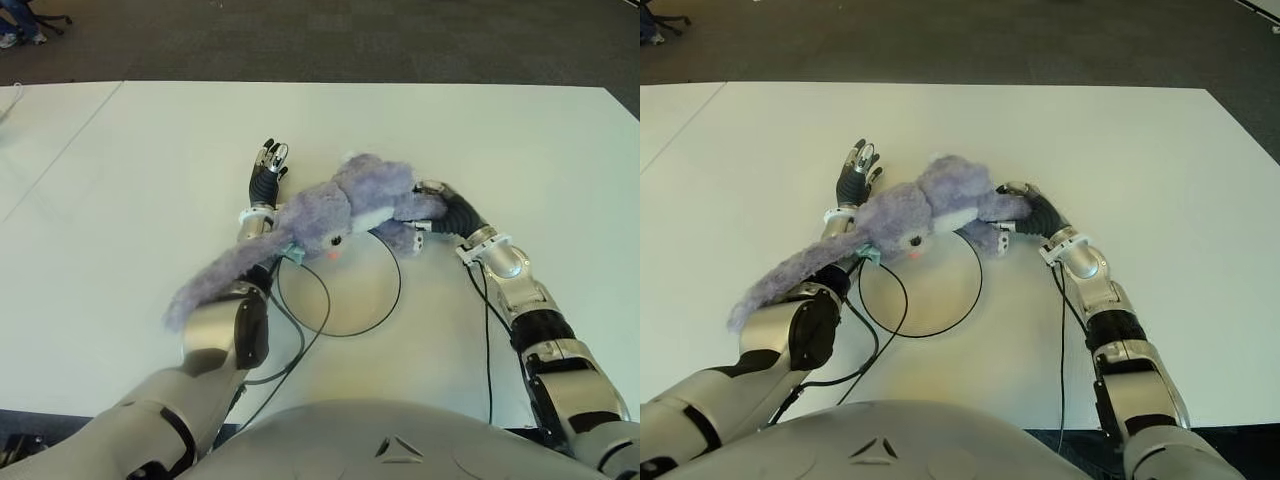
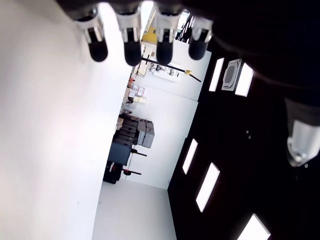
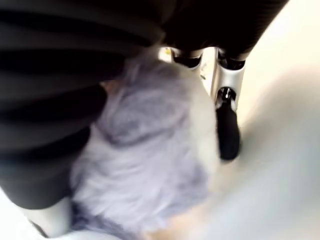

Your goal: Put the doll into the plate.

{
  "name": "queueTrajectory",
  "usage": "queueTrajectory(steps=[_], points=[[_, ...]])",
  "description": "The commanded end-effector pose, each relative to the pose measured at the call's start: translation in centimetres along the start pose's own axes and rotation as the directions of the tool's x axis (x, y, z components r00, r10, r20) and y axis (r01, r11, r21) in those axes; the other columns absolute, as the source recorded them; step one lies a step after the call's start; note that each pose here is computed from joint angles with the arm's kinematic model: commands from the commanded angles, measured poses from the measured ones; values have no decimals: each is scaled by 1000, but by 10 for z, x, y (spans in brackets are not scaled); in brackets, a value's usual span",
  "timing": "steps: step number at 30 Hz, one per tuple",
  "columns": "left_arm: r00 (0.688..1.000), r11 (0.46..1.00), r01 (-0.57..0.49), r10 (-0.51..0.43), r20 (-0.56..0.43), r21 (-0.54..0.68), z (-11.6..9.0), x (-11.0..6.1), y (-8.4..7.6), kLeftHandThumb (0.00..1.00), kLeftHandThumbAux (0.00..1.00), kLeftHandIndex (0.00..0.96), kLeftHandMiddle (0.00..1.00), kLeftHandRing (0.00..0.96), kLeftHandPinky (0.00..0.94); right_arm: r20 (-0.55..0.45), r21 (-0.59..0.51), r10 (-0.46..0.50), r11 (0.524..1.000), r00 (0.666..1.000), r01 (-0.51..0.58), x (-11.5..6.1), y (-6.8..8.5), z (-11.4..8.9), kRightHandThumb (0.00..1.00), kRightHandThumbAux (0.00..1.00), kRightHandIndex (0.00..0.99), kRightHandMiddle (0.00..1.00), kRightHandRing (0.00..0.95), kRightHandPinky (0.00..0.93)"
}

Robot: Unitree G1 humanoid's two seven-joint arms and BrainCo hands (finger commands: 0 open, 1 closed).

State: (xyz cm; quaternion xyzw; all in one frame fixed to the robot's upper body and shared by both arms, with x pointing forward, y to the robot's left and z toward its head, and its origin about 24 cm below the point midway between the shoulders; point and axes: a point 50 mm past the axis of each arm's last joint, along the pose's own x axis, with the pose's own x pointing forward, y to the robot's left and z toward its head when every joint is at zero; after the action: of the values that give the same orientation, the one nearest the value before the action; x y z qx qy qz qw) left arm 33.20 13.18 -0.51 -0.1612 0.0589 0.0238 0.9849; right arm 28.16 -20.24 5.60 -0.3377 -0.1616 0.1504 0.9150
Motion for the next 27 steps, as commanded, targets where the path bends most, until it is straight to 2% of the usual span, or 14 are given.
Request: queueTrajectory(steps=[1,3,6,10,16,21,27], points=[[900,989,-147,126,-418,-19,-99,-72,28,0,481,0,80,79,56,266,-17,-161,985,950,171,-10,9,37,335,767,741,865,869,886],[898,988,-152,131,-421,-16,-99,-72,28,0,479,0,87,85,70,322,-28,-170,982,931,189,-14,10,41,383,776,741,867,872,884],[898,988,-151,131,-420,-15,-99,-72,27,0,477,0,96,93,75,396,-40,-175,977,901,207,-20,12,48,404,768,765,884,884,893],[901,989,-145,125,-416,-17,-99,-72,27,0,474,0,97,95,60,427,-30,-180,976,886,213,-21,12,51,424,761,782,902,894,898],[902,990,-143,121,-413,-21,-97,-70,25,0,461,0,82,83,47,428,-2,-178,980,886,198,-19,12,49,442,750,796,908,898,895],[894,988,-155,136,-427,-9,-99,-72,27,0,470,0,95,92,65,408,7,-180,981,895,194,-16,9,43,444,749,799,906,900,890],[898,989,-148,128,-420,-16,-99,-71,27,0,494,0,98,93,55,367,-15,-172,982,914,191,-15,7,38,436,755,798,903,902,895]])
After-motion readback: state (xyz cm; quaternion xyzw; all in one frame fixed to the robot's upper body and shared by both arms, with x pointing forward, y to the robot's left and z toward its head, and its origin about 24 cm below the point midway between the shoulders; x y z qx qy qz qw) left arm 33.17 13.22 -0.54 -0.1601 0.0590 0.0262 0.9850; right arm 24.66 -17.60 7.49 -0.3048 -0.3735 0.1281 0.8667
